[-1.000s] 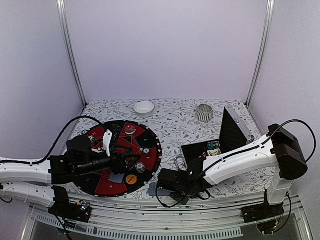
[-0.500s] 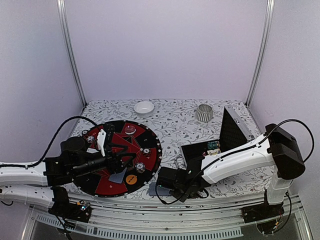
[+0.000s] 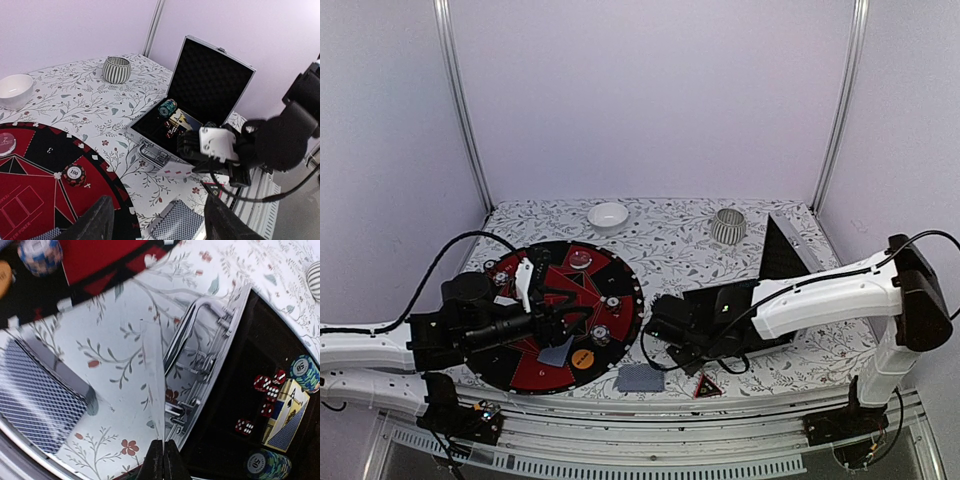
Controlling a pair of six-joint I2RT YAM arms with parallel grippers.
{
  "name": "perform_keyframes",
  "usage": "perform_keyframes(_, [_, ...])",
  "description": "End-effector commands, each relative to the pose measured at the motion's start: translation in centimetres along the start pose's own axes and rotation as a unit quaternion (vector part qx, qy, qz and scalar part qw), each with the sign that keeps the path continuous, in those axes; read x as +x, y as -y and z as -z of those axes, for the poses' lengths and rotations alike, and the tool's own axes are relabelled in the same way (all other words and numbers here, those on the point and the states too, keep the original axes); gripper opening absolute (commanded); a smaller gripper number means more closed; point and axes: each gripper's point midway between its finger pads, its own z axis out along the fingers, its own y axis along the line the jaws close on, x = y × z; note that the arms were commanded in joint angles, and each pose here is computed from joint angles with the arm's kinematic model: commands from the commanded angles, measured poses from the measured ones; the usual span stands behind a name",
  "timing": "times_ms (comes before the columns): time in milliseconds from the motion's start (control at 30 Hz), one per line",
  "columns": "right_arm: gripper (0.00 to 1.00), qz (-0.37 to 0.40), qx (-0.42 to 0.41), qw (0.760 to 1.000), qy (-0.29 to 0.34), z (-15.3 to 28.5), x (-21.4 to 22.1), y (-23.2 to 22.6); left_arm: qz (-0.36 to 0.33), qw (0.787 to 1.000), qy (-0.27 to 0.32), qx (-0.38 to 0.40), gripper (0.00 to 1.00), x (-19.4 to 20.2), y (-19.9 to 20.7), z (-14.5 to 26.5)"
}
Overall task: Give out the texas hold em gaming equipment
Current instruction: Pick up the poker card from the center of the board, then pass from the right arm to the left
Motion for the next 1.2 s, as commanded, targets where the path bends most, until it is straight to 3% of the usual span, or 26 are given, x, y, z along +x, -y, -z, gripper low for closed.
perform_keyframes(0, [0.02,-0.11,-0.105,0.982,0.115,6.7,-6.9,1.4,-0.003,1.0,0.003,0.014,0.64,-1.5,0.7,-0.1])
perform_keyframes(67, [0.02,-0.14,-0.188,0.956,0.175,9.7,-9.6,1.7,-0.008,1.0,0.008,0.015,0.63,-2.2,1.0,0.0])
perform_keyframes(200, [0.02,-0.209,-0.361,0.857,0.304,17.0,-15.0,4.2,-0.037,0.999,0.019,0.02,0.61,-4.2,1.8,0.1])
perform_keyframes(267, [0.02,-0.24,-0.403,0.821,0.326,18.8,-16.2,5.3,-0.072,0.997,0.019,0.023,0.61,-5.2,2.5,-0.1])
perform_keyframes(467, [0.02,-0.255,-0.398,0.823,0.317,18.3,-16.5,6.3,-0.15,0.988,0.025,0.032,0.63,-7.5,4.6,-0.6])
perform_keyframes(567, [0.02,-0.257,-0.433,0.8,0.326,20.0,-17.0,6.1,-0.227,0.973,0.03,0.04,0.62,-7.8,6.7,-1.0])
perform_keyframes(667, [0.02,-0.266,-0.477,0.766,0.34,22.3,-17.6,5.9,-0.377,0.925,0.052,-0.012,0.63,-8.4,8.6,-1.7])
perform_keyframes(733, [0.02,-0.277,-0.492,0.755,0.334,22.7,-17.8,5.8,-0.488,0.863,0.09,-0.094,0.65,-8.6,8.5,-1.7])
perform_keyframes(800, [0.02,-0.285,-0.496,0.75,0.332,22.7,-17.8,5.8,-0.566,0.787,0.169,-0.177,0.69,-10.2,8.4,-0.2])
perform_keyframes(867, [0.02,-0.293,-0.502,0.743,0.331,22.7,-17.8,5.7,-0.575,0.738,0.246,-0.252,0.7,-12.9,8.2,2.0])
perform_keyframes(967, [0.02,-0.299,-0.508,0.739,0.327,22.6,-17.8,5.3,-0.614,0.676,0.257,-0.315,0.7,-13.6,8.2,1.8])
perform_keyframes(1033, [0.02,-0.296,-0.513,0.739,0.322,22.4,-18.0,4.6,-0.635,0.639,0.256,-0.35,0.69,-13.6,7.7,1.3])
perform_keyframes(1067, [0.02,-0.293,-0.515,0.739,0.32,22.4,-18.0,4.3,-0.637,0.63,0.246,-0.368,0.66,-13.5,7.0,1.0])
perform_keyframes(1167, [0.02,-0.291,-0.517,0.741,0.315,22.0,-18.0,3.9,-0.642,0.627,0.222,-0.381,0.63,-13.0,6.3,0.0])
